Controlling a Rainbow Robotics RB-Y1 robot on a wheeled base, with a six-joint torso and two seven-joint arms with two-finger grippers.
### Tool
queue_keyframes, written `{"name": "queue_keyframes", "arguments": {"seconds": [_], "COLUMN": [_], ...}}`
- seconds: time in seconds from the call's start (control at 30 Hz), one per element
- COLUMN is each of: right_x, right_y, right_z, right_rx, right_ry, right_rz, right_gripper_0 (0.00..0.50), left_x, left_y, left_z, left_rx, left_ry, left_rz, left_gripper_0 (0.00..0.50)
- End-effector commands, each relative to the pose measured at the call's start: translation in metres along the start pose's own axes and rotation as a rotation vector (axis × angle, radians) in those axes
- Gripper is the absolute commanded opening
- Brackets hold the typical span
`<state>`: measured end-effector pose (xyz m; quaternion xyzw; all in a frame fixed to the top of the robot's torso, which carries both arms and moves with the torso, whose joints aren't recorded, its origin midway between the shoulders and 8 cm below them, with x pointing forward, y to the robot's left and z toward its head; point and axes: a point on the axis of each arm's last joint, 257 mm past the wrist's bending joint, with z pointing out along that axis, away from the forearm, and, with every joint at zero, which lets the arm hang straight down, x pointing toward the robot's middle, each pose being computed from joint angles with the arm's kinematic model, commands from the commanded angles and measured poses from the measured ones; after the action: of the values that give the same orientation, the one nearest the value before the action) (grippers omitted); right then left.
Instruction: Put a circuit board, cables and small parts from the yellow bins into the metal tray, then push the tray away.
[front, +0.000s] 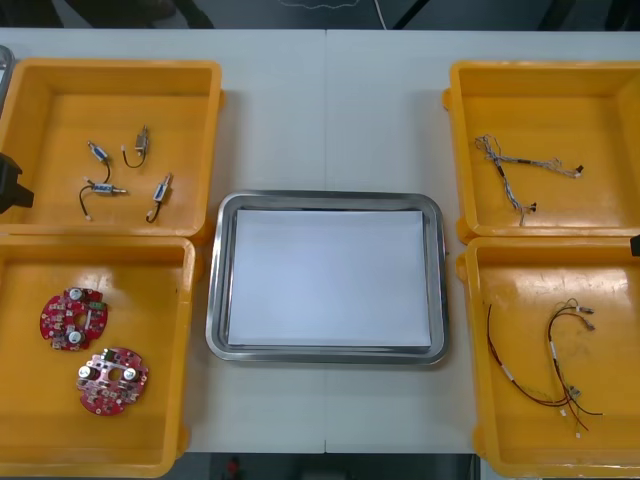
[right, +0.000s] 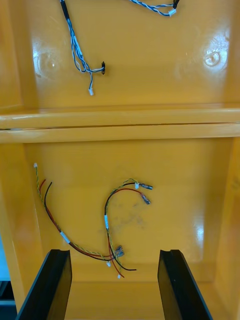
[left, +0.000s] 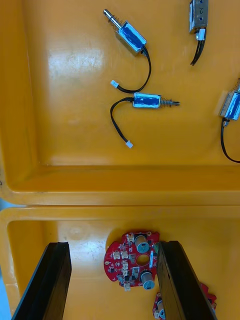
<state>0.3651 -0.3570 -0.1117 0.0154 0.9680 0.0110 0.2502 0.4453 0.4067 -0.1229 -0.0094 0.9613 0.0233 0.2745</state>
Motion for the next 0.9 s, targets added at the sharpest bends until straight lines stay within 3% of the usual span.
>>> {"name": "queue_keyframes", "arguments": {"seconds": [0.03,0.9], "right_x": [0.0005,0.0005], "right_y": [-0.0065,-0.0065], "right_z": [-0.0073,-0.0073], "right_rx": [0.04,0.04], "right_ry": [-0.002,-0.002], "right_rz": [-0.017,-0.017], "right_gripper_0": [0.5,0.5], "left_x": [0.0062,0.0062], "left_y": [0.0049,0.0049], "left_z": [-0.0022,-0.0022], "left_rx": [-0.009,-0.009], "left_ry": [-0.003,-0.003], "left_rz": [-0.012,-0.012], "left_gripper_0": [0.5,0.5]}}
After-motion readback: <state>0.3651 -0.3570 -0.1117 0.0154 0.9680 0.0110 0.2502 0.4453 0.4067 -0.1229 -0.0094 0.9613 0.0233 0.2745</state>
